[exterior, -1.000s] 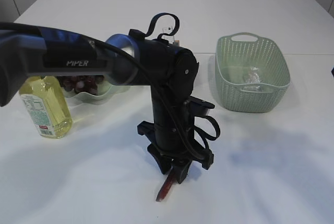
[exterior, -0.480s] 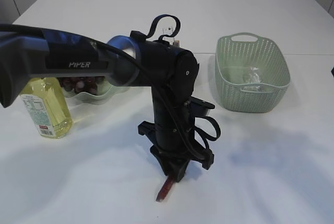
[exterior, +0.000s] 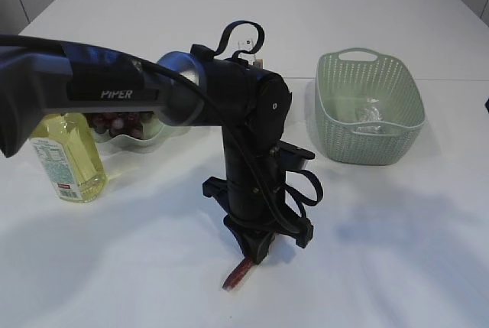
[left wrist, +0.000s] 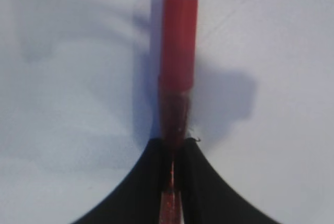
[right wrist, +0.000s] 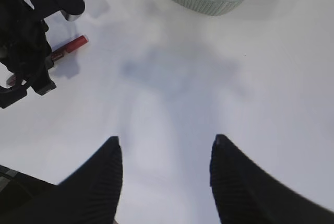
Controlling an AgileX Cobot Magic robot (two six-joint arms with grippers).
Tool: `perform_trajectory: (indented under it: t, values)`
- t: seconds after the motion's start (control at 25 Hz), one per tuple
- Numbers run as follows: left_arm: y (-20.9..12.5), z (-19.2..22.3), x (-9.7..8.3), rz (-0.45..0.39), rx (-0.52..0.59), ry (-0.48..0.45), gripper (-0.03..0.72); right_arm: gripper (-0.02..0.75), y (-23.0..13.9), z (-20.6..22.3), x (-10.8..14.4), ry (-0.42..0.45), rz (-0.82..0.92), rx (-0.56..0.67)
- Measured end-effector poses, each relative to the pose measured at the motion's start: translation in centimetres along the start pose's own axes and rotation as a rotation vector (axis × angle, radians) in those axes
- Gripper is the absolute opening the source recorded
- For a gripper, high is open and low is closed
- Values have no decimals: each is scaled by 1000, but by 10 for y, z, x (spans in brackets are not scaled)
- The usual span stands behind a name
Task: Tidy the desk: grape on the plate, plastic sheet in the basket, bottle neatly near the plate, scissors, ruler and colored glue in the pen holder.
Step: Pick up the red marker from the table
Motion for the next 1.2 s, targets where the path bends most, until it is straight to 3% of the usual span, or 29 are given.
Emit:
perform_trajectory:
  t: [0.24, 0.52, 0.92, 1.2]
  values:
    - [1, -5, 0, 12, -23, 2, 53, 430, 0, 0, 0, 0, -1, 0]
    - [-3, -32, -3, 11, -169, 4, 53, 430, 0, 0, 0, 0, -1, 0]
    - [-42, -60, -4, -27, -461, 8, 53, 430, 0, 0, 0, 0, -1, 0]
    - [-39, -102, -1, -25, -843, 44, 53, 430, 0, 0, 0, 0, -1, 0]
Point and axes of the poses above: a point on each arm's last joint axis where the gripper is mounted, z pointing out along that axis toward the gripper, x along the wrist's bending axis when the last joint is at zero, y = z × x, the point moved 3 cm from there along z, pointing out along that axis toward the gripper, and after that the axes turned 11 degrees about z, right-handed, at the moved point
